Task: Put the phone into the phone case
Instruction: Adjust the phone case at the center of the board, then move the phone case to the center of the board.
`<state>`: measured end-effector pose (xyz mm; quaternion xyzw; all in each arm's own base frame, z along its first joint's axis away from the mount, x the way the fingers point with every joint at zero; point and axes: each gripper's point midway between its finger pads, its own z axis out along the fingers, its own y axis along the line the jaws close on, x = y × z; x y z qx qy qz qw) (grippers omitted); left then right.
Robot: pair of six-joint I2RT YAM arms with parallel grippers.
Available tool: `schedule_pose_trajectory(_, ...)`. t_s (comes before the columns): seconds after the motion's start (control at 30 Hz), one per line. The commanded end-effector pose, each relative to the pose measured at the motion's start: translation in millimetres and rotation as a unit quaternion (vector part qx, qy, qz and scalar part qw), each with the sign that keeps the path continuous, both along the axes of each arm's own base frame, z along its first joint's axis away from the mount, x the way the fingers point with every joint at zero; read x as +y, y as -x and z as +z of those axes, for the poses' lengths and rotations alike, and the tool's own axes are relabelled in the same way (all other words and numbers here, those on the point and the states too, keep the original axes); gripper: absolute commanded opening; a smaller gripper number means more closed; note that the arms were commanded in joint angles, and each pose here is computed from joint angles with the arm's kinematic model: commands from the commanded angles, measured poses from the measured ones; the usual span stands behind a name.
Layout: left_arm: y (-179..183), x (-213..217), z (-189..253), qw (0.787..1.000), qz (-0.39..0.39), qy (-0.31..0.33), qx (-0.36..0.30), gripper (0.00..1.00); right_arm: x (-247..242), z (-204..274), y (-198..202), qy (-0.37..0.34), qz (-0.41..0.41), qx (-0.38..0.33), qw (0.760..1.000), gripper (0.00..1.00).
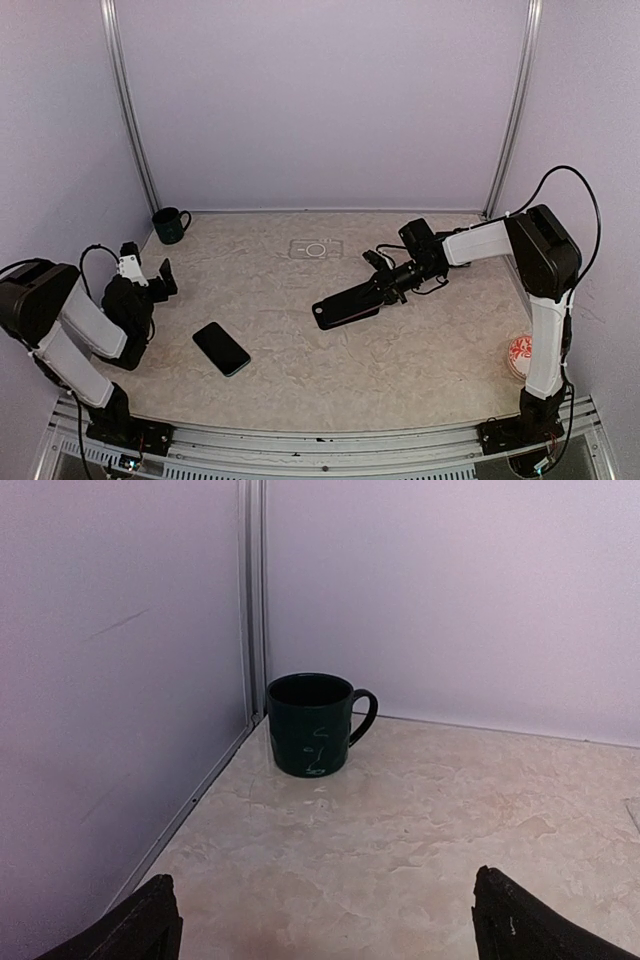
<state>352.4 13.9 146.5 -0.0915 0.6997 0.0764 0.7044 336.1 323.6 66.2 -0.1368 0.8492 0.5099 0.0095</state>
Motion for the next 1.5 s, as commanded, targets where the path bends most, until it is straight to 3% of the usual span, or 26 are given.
schedule_pose_trajectory(0.0, -13.5, 1.4, 14.4, 1.0, 0.004, -0.001, -0.021, 0.99, -1.8, 17.7, -2.0, -0.022, 0.004, -0.018, 1.0, 0.0)
schedule_pose_trajectory(1.47, -17.2, 5.2, 11.0, 1.0, 0.005, 0.007, -0.012, 0.99, -4.5, 16.2, -2.9, -0.017, -0.005, -0.019, 1.0, 0.0)
